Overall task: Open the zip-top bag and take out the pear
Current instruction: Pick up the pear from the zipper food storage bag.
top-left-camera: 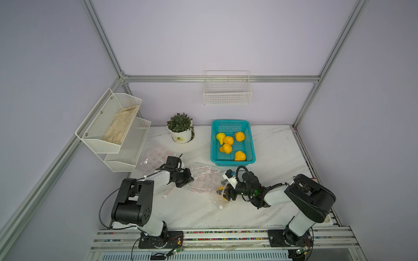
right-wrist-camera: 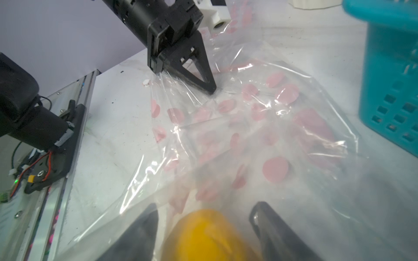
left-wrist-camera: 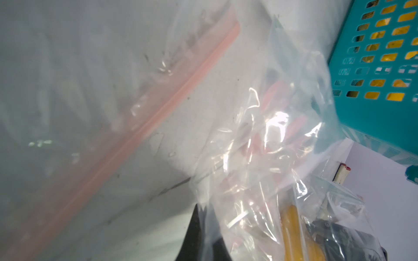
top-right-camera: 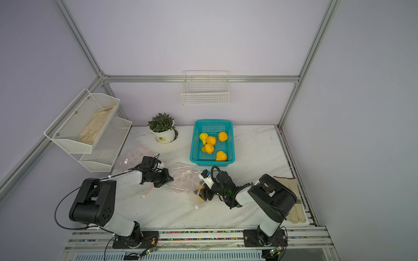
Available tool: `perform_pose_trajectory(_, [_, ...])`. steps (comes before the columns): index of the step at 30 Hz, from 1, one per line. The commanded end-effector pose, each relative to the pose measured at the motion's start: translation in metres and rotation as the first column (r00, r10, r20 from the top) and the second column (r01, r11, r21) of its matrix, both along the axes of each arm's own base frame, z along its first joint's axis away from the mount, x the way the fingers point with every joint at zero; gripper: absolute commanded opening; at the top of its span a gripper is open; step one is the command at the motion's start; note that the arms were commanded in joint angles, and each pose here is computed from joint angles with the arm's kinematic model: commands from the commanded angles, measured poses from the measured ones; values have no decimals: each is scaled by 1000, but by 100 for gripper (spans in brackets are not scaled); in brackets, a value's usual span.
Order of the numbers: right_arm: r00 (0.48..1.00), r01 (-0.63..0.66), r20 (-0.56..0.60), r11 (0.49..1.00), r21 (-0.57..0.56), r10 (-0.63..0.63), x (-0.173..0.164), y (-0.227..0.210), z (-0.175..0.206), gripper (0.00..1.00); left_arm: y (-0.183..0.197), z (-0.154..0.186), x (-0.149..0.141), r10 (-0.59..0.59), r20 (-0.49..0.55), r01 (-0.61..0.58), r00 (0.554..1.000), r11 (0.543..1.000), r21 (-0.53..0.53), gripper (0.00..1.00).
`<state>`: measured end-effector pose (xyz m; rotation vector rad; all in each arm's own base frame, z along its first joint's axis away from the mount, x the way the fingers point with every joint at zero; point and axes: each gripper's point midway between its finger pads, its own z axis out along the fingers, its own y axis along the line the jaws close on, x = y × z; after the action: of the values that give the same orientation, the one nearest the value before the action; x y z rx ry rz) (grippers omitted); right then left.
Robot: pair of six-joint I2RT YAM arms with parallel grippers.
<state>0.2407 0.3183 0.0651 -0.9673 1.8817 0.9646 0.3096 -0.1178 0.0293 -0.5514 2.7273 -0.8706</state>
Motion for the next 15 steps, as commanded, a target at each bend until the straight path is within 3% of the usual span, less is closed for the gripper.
perform_pose_trajectory(1, [999, -44, -34, 997, -66, 42, -14, -7, -17, 80, 3, 0, 0, 2, 8, -2, 1000, 1000, 16, 0])
perform_pose_trajectory(7, [994, -112, -27, 984, -141, 110, -29, -16, -20, 89, 9, -4, -1, 11, -9, -10, 1000, 998, 56, 0])
perform_pose_trajectory(15, [992, -127, -56, 966, -226, 117, -27, -19, -30, 87, 17, -2, 1, 12, -9, -11, 1000, 995, 99, 0])
